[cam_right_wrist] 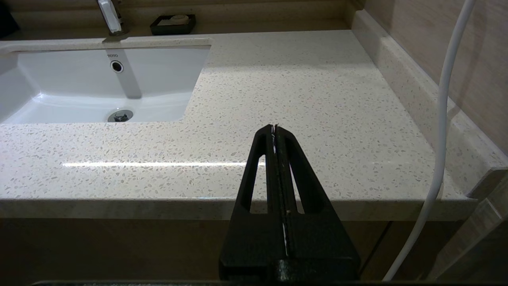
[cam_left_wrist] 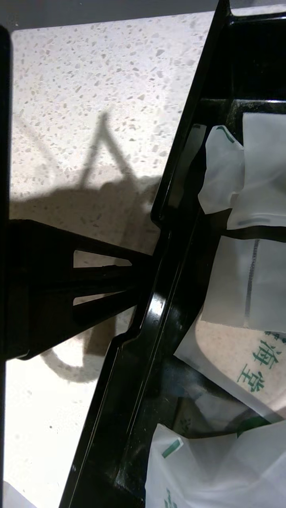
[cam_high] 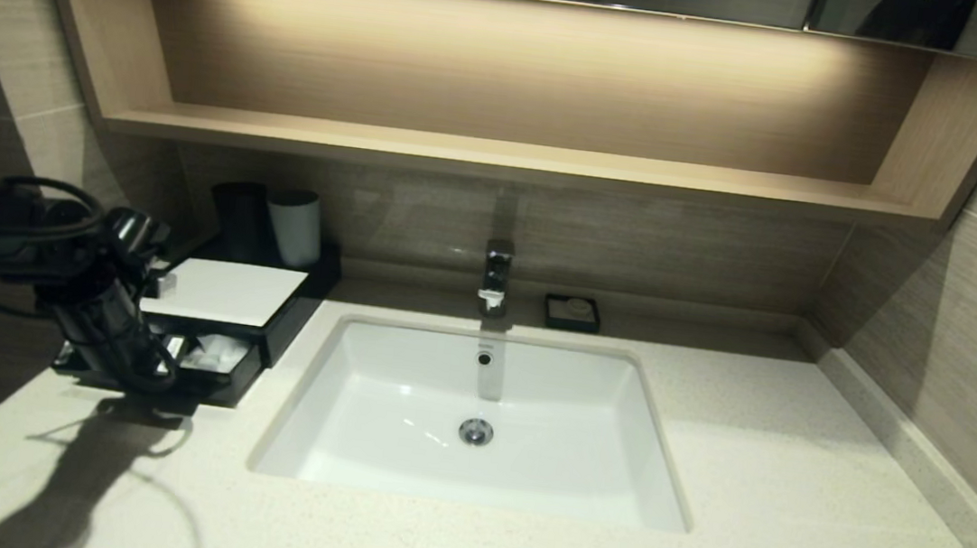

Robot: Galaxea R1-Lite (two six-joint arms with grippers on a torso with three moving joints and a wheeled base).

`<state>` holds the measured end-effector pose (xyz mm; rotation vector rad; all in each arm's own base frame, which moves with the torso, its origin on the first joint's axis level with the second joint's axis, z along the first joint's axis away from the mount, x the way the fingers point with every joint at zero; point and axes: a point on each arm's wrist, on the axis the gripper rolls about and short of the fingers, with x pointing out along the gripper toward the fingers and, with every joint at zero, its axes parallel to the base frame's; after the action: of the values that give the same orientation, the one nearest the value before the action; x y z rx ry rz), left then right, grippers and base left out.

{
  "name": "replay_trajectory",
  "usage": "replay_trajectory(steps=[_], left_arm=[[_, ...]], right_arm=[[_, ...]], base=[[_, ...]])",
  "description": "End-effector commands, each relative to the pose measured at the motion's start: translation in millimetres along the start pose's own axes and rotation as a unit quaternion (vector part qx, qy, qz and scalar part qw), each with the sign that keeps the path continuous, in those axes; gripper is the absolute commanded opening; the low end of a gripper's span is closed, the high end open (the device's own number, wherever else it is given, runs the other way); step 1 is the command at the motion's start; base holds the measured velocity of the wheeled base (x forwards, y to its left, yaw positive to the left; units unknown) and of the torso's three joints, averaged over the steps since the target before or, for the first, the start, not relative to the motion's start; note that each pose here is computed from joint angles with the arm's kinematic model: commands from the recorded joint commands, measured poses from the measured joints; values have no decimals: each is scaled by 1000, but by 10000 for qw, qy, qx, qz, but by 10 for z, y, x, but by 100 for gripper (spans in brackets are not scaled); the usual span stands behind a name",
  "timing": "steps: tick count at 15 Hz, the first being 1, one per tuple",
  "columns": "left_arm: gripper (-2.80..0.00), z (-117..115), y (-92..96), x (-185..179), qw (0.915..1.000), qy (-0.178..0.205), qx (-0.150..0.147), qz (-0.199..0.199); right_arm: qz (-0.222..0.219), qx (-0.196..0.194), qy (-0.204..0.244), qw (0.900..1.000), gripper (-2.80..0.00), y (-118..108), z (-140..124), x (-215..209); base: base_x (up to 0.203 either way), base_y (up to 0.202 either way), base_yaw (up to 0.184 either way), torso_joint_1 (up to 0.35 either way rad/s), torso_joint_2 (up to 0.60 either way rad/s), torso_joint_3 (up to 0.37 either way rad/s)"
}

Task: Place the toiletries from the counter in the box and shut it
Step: Close the drawer

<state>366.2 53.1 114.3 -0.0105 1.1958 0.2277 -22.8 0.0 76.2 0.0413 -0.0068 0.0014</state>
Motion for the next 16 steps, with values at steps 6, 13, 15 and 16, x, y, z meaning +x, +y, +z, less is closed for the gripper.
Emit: replay_trajectory(steps=[6,13,15,16], left_arm=[[-280,78,-18,131,9999,-129,-22,-25],[-280,193,-35,79,9992,-383,-93,-48],[-280,231,-51,100,9990,-417,-138,-57],[-280,246,-52,106,9989,-435,-159,-58]], right_arm=[[1,1,3,10000,-280,0,1,1],[1,1,3,10000,-280,0,1,1],[1,1,3,10000,-280,0,1,1],[1,1,3,10000,-280,0,1,1]], base=[[0,0,0,0,0,0],[0,0,0,0,0,0],[0,0,0,0,0,0],[0,0,0,0,0,0]])
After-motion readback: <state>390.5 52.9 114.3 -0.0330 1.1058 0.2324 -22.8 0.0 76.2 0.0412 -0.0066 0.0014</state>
